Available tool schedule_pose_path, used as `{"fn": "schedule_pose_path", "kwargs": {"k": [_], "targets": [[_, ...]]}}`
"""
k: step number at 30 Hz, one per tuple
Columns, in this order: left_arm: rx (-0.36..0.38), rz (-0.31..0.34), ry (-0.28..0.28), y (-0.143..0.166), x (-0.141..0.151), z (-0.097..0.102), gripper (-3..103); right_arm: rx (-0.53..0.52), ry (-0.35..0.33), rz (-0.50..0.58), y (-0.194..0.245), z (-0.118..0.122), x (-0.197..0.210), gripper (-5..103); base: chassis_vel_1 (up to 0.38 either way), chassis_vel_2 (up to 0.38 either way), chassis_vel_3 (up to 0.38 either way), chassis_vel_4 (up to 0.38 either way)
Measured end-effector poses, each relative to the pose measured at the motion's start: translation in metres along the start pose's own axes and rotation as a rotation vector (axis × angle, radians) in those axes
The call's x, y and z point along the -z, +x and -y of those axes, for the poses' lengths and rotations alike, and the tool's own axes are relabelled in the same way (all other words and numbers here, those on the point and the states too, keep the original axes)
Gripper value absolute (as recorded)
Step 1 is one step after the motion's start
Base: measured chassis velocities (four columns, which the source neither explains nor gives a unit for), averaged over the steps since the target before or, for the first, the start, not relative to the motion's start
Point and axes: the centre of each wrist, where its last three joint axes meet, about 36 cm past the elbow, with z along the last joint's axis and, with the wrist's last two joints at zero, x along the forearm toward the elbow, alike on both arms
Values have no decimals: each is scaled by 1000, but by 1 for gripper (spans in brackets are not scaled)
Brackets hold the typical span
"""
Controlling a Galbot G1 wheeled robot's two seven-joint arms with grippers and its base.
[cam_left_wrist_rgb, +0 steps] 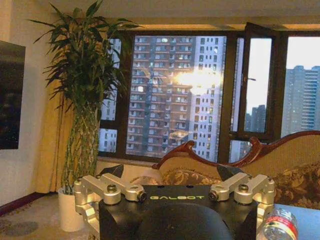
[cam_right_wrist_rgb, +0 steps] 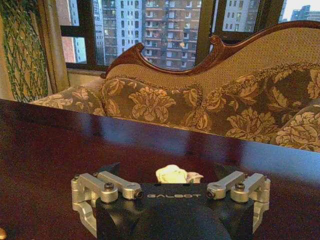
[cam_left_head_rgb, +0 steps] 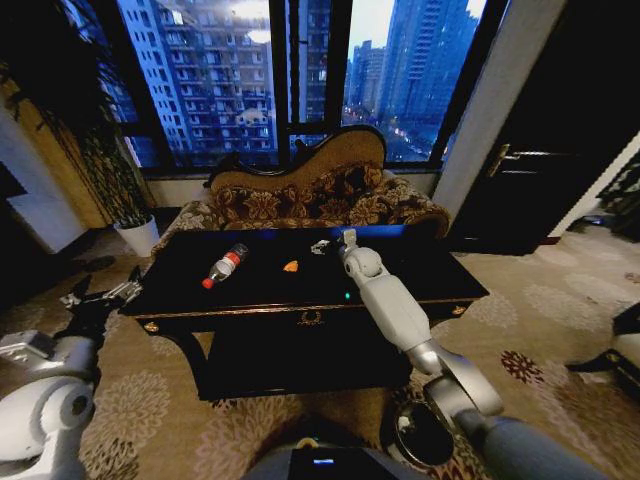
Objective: Move to the front of the table and place the trash on the table into the trash bin.
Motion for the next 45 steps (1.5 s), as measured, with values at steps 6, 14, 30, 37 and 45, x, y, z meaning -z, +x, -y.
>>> {"fn": "schedule_pose_path", "kwargs": {"k": [6, 14, 30, 37, 45], "targets": [[6, 7, 1, 0, 1, -1, 100, -14, 6, -11, -1, 7, -4, 91, 0, 0, 0, 0], [8, 10, 3, 0, 1, -2, 100, -29, 17, -18, 5, 15, -12, 60, 0, 0, 0, 0], [1, 20, 5, -2, 3, 0, 100, -35, 19, -8, 12, 19, -18, 18, 0, 0, 0, 0], [1, 17, 5, -2, 3, 0, 100, -16, -18, 76, 26, 18, -4, 1, 0, 0, 0, 0], [1, 17, 9, -9, -3, -3, 100, -77, -42, 222, 74, 37, -2, 1, 0, 0, 0, 0]]}}
